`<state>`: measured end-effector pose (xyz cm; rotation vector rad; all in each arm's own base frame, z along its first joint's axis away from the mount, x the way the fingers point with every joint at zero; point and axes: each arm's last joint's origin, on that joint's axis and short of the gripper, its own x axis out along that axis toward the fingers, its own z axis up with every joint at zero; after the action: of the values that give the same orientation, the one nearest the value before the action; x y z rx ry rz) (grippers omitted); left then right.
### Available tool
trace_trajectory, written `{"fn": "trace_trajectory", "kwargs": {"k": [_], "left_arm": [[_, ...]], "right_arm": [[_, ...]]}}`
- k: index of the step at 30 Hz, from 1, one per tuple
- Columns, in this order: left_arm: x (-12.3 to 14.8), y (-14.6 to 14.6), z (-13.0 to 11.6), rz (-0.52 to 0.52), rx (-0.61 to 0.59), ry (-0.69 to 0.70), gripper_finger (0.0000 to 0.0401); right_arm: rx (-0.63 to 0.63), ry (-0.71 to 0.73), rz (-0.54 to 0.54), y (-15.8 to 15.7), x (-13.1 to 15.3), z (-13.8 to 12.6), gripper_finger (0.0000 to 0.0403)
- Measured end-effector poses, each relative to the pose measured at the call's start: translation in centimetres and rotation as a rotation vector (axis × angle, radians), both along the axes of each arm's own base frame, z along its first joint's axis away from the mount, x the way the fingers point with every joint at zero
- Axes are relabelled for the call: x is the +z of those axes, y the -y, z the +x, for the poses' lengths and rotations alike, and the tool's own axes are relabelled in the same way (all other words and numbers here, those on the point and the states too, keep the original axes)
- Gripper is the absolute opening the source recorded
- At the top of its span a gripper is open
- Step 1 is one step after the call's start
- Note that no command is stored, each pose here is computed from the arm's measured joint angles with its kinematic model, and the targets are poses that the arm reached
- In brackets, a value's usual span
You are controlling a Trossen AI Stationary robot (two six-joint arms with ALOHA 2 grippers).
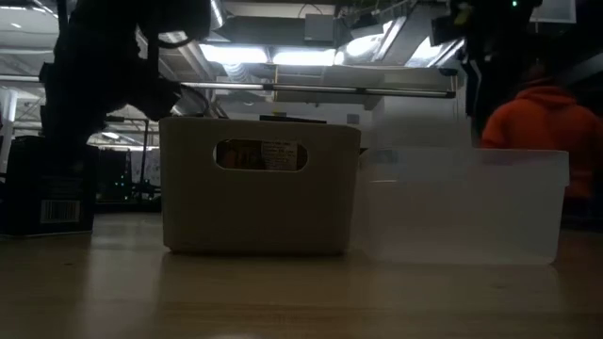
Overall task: Sort spices by type
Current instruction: Put the left black seasoning can into the transparent bin
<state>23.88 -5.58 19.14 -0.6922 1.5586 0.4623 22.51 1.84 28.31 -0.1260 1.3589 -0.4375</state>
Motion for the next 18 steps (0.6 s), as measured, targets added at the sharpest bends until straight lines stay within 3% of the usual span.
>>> {"fn": "trace_trajectory", "kwargs": {"k": [8,18], "left_arm": [[-0.9,0.1,0.4,0.006,-0.032,-0.028,0.0238],[-0.8,0.1,0.3,-0.008,-0.053,-0.027,0.0109]], "right_arm": [[-0.009,-0.028,-0.002,0.0,-2.4,-0.3,0.0183],[-0.048,-0.029,0.000,0.1,-3.8,-0.7,0.0183]]}}
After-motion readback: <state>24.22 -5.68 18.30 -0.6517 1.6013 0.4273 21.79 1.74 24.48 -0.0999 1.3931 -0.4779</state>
